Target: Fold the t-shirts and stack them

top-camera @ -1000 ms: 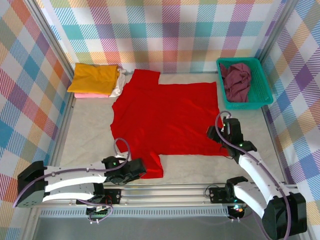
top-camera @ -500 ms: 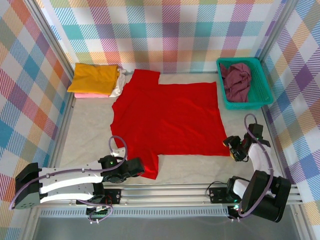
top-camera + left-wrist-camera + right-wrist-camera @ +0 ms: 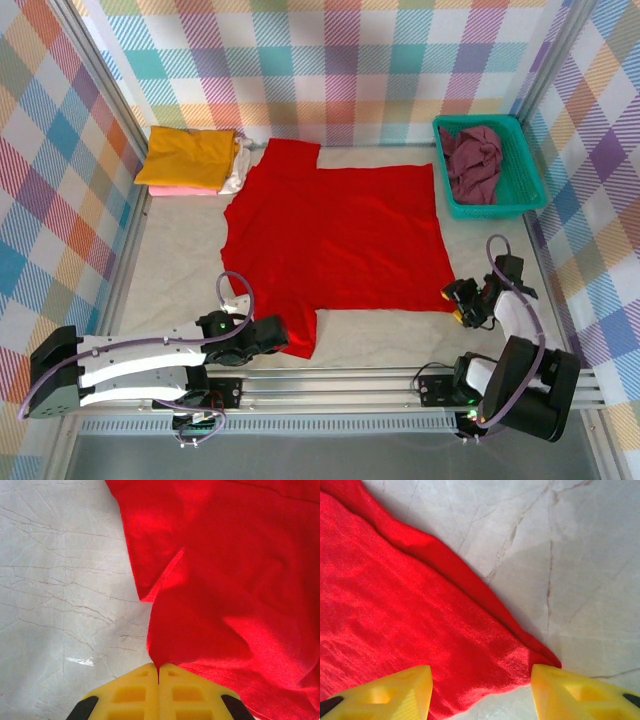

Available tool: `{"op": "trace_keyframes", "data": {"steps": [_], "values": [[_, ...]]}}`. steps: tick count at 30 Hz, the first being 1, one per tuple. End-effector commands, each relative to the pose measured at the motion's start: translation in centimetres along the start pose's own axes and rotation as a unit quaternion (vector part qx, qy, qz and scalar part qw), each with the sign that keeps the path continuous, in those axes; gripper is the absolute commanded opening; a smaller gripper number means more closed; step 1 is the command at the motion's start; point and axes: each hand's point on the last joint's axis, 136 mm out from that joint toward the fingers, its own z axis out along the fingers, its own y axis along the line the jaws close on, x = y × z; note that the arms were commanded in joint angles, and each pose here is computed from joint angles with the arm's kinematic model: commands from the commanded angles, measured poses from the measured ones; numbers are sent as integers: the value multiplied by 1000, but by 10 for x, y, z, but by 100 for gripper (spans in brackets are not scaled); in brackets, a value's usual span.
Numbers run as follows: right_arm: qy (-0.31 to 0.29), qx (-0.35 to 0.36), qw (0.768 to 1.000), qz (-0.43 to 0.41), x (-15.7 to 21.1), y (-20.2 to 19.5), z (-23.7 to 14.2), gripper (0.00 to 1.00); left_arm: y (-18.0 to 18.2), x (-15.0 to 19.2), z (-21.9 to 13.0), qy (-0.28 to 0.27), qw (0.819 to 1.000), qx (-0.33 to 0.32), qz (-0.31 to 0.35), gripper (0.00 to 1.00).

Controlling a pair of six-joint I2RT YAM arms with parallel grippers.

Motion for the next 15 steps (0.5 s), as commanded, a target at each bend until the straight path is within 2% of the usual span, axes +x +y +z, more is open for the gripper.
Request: {"op": "trace_keyframes", "data": {"steps": [1,4,11,15], "values": [[-13,11,999,29,3,-7,-9,56,5,-5,2,-15,1000,-4,-13,0],[-43,14,998,33,2,-10,-18,61,4,-4,2,-14,1000,-1,-13,0],[-28,24,999,34,4,-16,-7,56,1,-6,2,-18,1000,5,-12,0],[-39,14,999,27,-2,-14,-3,54,-1,-3,4,-12,1000,11,-11,0]]}}
